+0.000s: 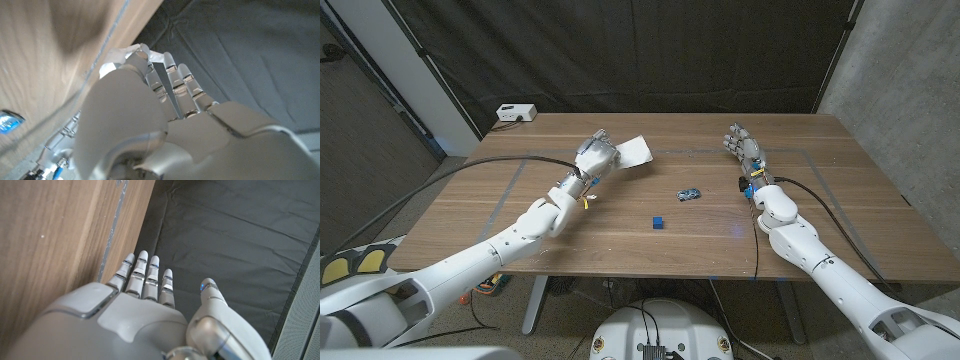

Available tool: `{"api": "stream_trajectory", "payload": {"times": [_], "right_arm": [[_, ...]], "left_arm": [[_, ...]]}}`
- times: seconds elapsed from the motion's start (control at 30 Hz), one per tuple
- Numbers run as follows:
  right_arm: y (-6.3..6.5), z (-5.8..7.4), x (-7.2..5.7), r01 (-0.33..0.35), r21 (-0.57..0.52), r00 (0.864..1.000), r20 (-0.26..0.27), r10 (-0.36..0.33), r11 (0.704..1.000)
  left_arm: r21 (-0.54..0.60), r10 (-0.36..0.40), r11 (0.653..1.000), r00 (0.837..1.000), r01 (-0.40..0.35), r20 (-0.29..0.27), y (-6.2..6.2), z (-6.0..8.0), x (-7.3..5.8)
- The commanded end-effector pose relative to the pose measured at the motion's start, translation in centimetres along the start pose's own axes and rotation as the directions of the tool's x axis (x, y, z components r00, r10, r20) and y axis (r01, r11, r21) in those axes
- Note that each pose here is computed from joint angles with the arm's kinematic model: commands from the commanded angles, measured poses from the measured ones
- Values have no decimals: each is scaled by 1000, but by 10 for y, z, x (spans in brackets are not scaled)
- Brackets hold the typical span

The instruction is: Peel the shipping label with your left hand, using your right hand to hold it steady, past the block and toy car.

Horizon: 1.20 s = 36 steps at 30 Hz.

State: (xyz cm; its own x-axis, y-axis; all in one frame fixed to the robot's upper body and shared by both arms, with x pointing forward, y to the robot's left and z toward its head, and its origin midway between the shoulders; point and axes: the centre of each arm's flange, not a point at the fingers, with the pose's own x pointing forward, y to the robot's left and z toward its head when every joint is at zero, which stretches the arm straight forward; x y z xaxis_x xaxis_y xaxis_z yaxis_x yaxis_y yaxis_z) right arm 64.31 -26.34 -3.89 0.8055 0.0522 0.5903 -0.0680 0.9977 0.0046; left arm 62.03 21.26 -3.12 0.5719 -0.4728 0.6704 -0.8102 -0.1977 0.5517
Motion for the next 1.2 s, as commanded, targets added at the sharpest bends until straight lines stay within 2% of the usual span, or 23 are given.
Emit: {"api": "stream_trajectory", "payload": {"times": [0.03, 0.13, 0.37, 0.43, 0.5, 0.6, 0.7, 0.83, 0.9, 1.03, 1.07, 1.13, 1.17, 1.2], "right_arm": [[3, 3, -8, -5, -20, 1000, -5, 5, 1000], [4, 4, -9, -5, -25, 1000, -11, 4, 1000], [7, 9, -12, -2, -46, 1000, -20, 1, 999], [9, 11, -13, 1, -52, 1000, -23, -2, 999], [11, 14, -13, -1, -70, 1000, -24, 0, 998], [16, 19, -12, -8, -92, 1000, -23, 6, 996], [21, 25, -12, -1, -106, 1000, -15, 0, 994], [30, 35, -14, 8, -140, 1000, 7, -7, 990], [35, 41, -15, 17, -156, 1000, 23, -14, 988], [45, 53, -17, 23, -189, 999, 49, -14, 982], [50, 58, -18, 29, -204, 998, 65, -16, 979], [53, 61, -19, 34, -215, 997, 68, -20, 976], [57, 67, -20, 43, -228, 997, 78, -26, 973], [59, 69, -20, 58, -234, 996, 82, -40, 970]], "left_arm": [[-80, 380, 912, 903, -402, -201, 29, 7, -5], [-125, 399, 886, 872, -446, -283, 28, 13, -4], [-215, 371, 839, 814, -501, -447, 23, 22, -3], [-258, 353, 814, 797, -520, -490, 21, 23, -1], [-293, 337, 792, 784, -535, -521, 20, 25, 1], [-348, 314, 757, 775, -553, -548, 19, 25, 3], [-439, 257, 714, 788, -545, -560, 20, 23, 7], [-557, 157, 675, 832, -484, -532, 20, 16, 15], [-594, 127, 668, 855, -448, -502, 20, 13, 19], [-621, 112, 674, 887, -400, -449, 23, 12, 29], [-634, 106, 675, 900, -377, -422, 25, 12, 33], [-642, 103, 674, 907, -366, -409, 26, 12, 36], [-660, 93, 672, 922, -337, -376, 28, 12, 41], [-670, 88, 667, 928, -325, -362, 29, 11, 44]]}}
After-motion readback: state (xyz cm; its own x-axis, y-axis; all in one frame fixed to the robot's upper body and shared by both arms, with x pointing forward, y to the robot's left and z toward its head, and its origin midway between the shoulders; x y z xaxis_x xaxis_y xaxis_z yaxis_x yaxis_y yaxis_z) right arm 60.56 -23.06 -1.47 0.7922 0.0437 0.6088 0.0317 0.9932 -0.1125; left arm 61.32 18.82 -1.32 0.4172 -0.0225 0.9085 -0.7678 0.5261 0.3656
